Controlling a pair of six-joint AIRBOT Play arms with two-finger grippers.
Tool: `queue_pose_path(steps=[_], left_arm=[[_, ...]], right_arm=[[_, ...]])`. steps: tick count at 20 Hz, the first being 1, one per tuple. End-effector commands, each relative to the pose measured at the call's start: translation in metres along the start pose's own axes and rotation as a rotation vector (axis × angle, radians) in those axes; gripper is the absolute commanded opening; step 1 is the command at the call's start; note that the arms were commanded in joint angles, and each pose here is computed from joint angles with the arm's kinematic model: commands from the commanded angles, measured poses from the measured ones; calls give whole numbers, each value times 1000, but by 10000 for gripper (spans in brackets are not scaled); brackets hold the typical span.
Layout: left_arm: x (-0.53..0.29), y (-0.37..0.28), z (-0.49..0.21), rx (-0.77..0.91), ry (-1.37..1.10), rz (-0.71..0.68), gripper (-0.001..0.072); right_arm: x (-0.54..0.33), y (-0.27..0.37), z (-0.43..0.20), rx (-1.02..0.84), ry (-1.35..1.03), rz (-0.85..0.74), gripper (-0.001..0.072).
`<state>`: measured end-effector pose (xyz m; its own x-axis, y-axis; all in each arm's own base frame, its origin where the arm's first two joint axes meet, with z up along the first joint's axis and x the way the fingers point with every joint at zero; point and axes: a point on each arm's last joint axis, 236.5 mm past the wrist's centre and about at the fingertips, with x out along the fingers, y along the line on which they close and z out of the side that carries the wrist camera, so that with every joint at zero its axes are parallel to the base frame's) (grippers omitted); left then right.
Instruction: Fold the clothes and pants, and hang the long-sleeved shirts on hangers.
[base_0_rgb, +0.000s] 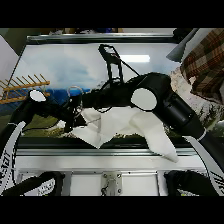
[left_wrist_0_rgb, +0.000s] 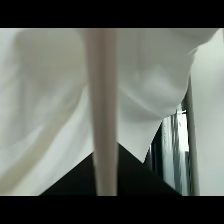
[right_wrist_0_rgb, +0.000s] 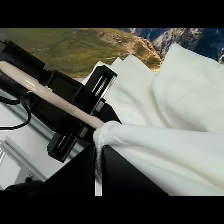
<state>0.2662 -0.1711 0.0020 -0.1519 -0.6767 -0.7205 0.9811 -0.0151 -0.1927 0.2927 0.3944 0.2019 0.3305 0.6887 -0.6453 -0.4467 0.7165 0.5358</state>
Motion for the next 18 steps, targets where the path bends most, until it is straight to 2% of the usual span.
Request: queue_pose_path(steps=[1,4,5,6,7,14,15,16,18], left_arm=[[0,-1,0,-1,-1,-6,19],[0,-2,0,-2,-1,-9,20],[0,-2,0,-2,-1,-9,19],[0,-3,0,-2,-1,-11,19],[0,-4,0,-2,-1,-15,19],[0,-4,0,-1,2,-16,20],[0,-4,-1,-1,2,-17,19],[0,-4,0,-2,2,-17,20],[0,-4,0,-2,2,-16,20]], right_arm=[[7,6,0,1,-3,20,35],[6,5,-3,0,8,14,50],[6,4,-4,-1,13,12,127],[6,3,-5,-1,20,8,319],[5,2,-7,-5,25,2,389],[-17,-4,-14,-84,54,-19,401],[-23,-4,-11,-83,45,-18,503],[-29,-4,-10,-82,40,-18,652],[-39,-6,-10,-80,38,-22,672]])
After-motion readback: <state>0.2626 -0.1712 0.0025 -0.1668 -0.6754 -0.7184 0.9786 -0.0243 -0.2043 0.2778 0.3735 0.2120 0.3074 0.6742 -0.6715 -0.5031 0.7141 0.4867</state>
